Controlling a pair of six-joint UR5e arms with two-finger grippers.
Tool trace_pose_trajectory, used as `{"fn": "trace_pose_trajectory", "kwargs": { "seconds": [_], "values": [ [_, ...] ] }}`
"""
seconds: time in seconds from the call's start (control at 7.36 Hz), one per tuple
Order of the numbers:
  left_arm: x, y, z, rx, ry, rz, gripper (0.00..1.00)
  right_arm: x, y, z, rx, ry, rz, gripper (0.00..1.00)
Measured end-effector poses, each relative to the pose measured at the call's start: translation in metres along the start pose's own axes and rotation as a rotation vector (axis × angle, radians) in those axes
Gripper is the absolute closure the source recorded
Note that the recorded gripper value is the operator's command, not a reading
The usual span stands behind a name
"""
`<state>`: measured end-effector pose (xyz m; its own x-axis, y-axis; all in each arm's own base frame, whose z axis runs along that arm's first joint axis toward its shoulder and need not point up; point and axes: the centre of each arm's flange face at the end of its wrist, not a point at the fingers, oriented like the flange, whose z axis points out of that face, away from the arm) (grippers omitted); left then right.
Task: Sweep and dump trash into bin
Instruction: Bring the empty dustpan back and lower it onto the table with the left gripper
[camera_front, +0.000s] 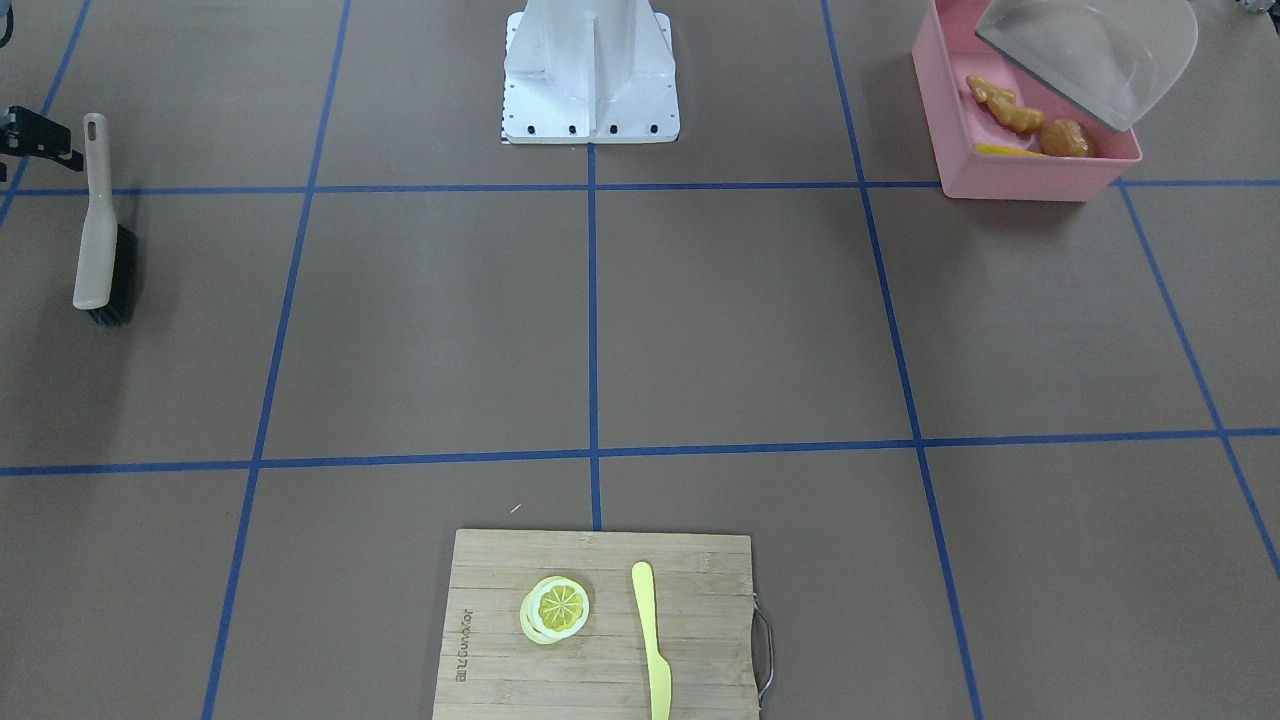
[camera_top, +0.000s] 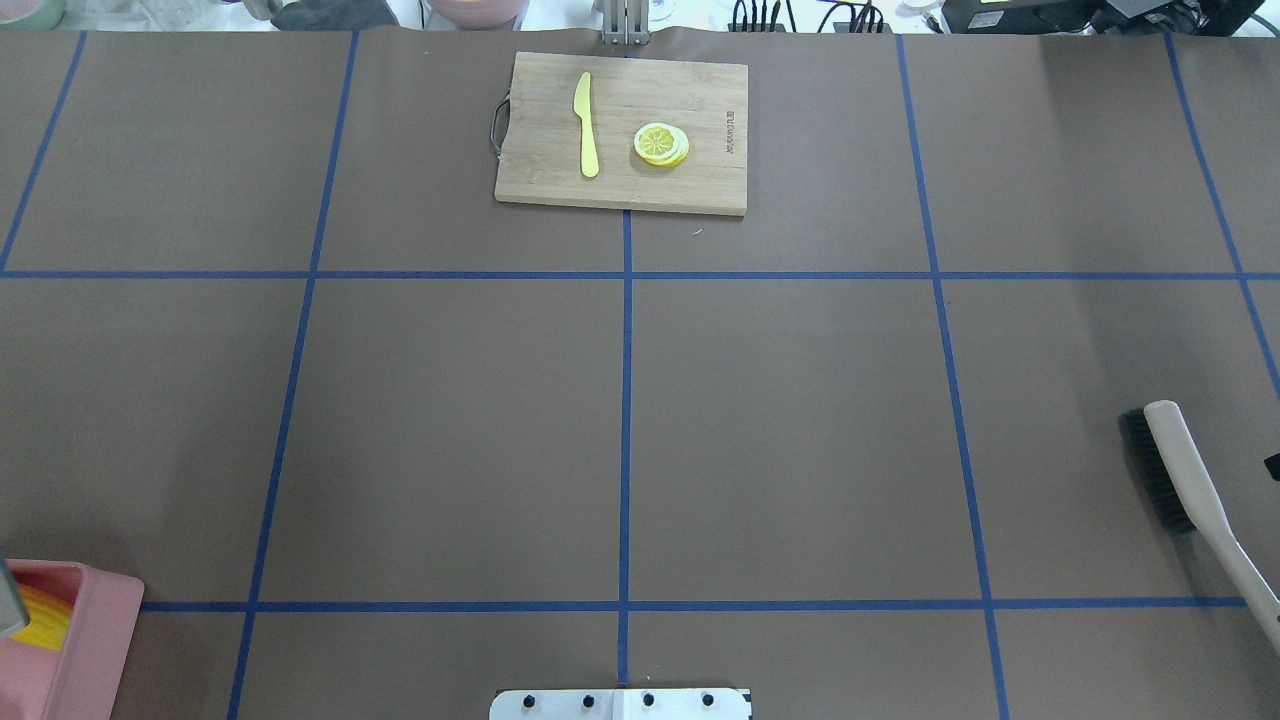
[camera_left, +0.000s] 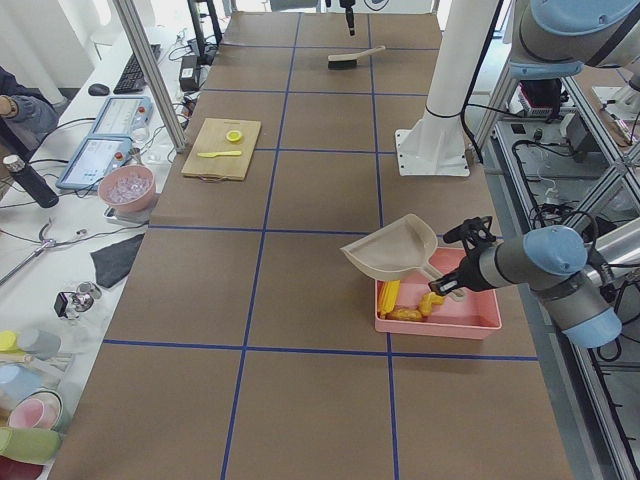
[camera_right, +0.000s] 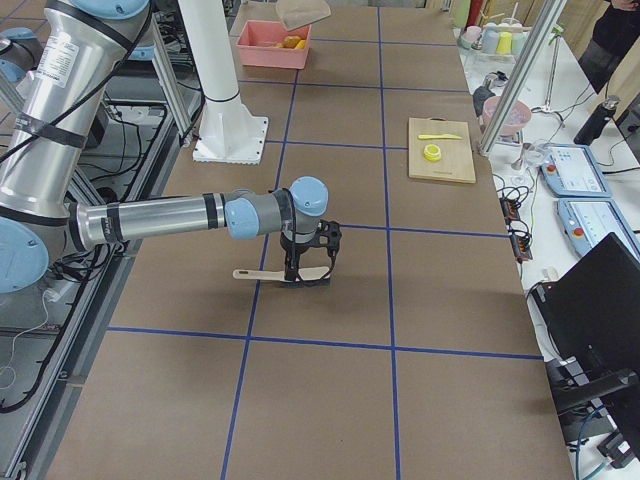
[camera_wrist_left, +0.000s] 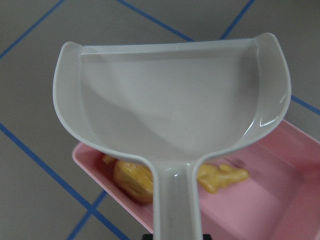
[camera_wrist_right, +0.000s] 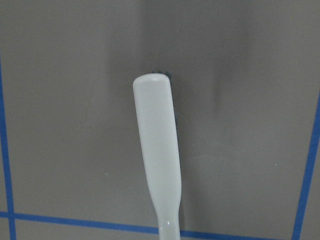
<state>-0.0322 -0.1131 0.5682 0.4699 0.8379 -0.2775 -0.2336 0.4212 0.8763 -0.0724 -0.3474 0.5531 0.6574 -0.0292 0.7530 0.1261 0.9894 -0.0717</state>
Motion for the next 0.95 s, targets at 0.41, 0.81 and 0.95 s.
{"fn": "trace_pose_trajectory", "kwargs": {
  "seconds": [0.41,0.81,0.95],
  "values": [
    [-0.069,-0.092,0.079,0.06,0.041,0.164,0.86,0.025,-0.018,-0.052,0.164,0.027,0.062,0.0],
    [-0.066,-0.188,0.173,0.103,0.16,0.358,0.88,0.072,-0.033,-0.073,0.251,0.096,0.159,0.0],
    [-0.056,-0.222,0.205,0.111,0.212,0.399,0.88,0.084,-0.04,-0.076,0.263,0.102,0.183,0.0]
  ]
}}
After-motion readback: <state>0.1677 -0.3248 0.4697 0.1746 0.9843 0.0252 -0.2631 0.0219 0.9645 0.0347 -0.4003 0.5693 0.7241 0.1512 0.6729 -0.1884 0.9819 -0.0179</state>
